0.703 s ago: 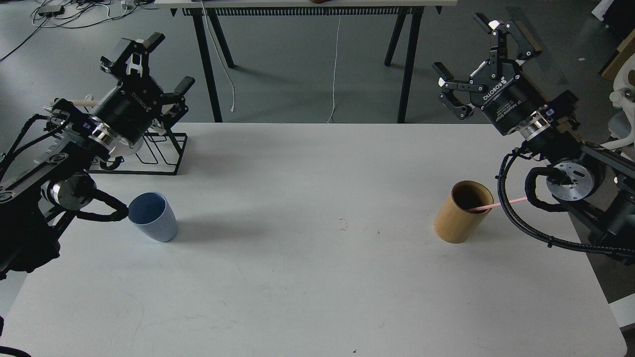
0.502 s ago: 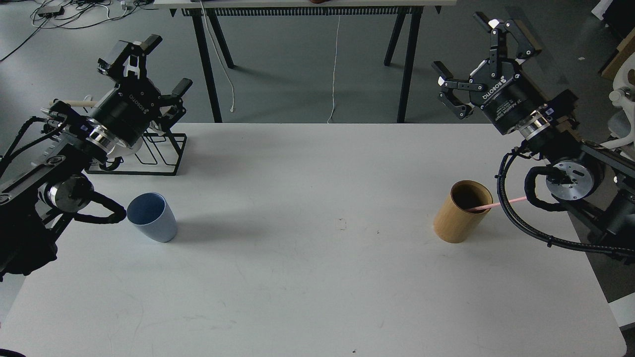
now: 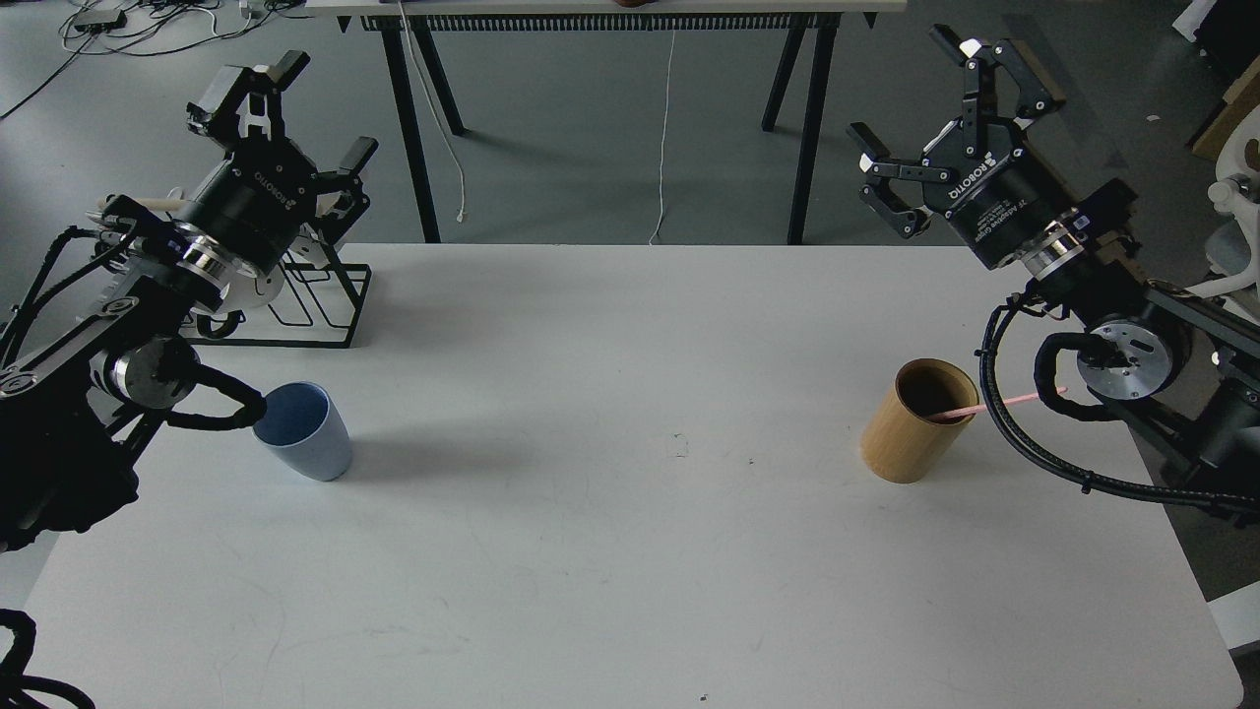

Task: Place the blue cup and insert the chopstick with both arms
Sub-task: 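Raise the left gripper and swing it toward the blue cup, then lower the left gripper and grasp the light blue cup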

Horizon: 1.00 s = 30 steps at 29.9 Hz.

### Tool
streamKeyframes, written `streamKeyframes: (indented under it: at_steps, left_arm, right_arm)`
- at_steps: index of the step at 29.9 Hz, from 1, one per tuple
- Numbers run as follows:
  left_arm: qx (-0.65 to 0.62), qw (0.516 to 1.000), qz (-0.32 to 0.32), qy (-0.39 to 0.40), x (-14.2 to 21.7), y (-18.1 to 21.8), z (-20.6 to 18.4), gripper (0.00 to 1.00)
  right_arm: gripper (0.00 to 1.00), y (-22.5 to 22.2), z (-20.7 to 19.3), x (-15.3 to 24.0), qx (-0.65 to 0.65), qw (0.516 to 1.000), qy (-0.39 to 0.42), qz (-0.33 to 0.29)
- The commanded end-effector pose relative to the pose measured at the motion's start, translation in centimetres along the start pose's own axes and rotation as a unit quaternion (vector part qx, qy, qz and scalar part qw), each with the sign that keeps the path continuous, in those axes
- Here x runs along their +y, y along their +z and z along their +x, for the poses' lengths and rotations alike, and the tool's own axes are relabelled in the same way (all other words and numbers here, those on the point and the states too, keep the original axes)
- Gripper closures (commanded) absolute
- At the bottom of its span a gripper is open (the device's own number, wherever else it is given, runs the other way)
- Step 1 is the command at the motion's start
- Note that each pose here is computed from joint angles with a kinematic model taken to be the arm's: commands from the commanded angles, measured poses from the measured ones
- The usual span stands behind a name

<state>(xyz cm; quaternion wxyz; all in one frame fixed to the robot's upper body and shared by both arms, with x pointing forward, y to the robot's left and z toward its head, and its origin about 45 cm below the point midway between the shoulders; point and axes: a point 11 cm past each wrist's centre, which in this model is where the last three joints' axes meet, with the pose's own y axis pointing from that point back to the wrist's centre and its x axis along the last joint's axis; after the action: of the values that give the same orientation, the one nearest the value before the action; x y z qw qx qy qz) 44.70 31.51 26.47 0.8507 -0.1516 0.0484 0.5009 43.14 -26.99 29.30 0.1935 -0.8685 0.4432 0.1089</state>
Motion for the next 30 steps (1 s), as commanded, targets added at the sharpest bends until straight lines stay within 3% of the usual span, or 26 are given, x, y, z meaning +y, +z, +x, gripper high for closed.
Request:
streamKeyframes:
  at_steps: [1, 6, 9, 12, 15, 22, 30]
  left_arm:
    - [-0.029, 0.998, -0.027, -0.042, -1.9, 4.0, -1.5, 0.0]
    - [-0.137, 0.988, -0.031, -0.059, 0.3, 12.1, 0.2, 0.0]
    - [-0.254, 0.965, 0.015, -0.066, 2.8, 16.7, 1.4, 0.0]
    - [-0.364, 0.923, 0.08, -0.092, 4.6, 18.2, 1.4, 0.0]
    - [-0.448, 0.868, 0.168, -0.131, 6.6, 16.2, 1.7, 0.0]
    - [-0.518, 0.722, 0.378, -0.259, 12.9, 5.8, 3.1, 0.0]
    - [-0.555, 0.614, 0.488, -0.277, 16.1, 0.9, 8.3, 0.01]
  right_arm:
    - [0.01, -0.2, 0.4, 0.3, 0.004, 1.0, 0.004, -0.001]
    - [0.01, -2.9, 0.7, 0.5, 0.014, 1.0, 0.005, 0.024]
    - [0.01, -4.6, 0.0, 0.0, 0.01, 0.999, -0.004, 0.052]
    - [0.01, -4.8, 0.0, -0.2, 0.01, 0.998, -0.005, 0.056]
    - [0.01, -4.6, -0.1, -0.2, 0.008, 0.998, -0.005, 0.055]
    - [0.01, -3.0, 0.5, 1.0, -0.003, 0.999, 0.009, 0.042]
    - [0.01, -2.6, 0.8, 1.3, -0.005, 0.999, 0.013, 0.038]
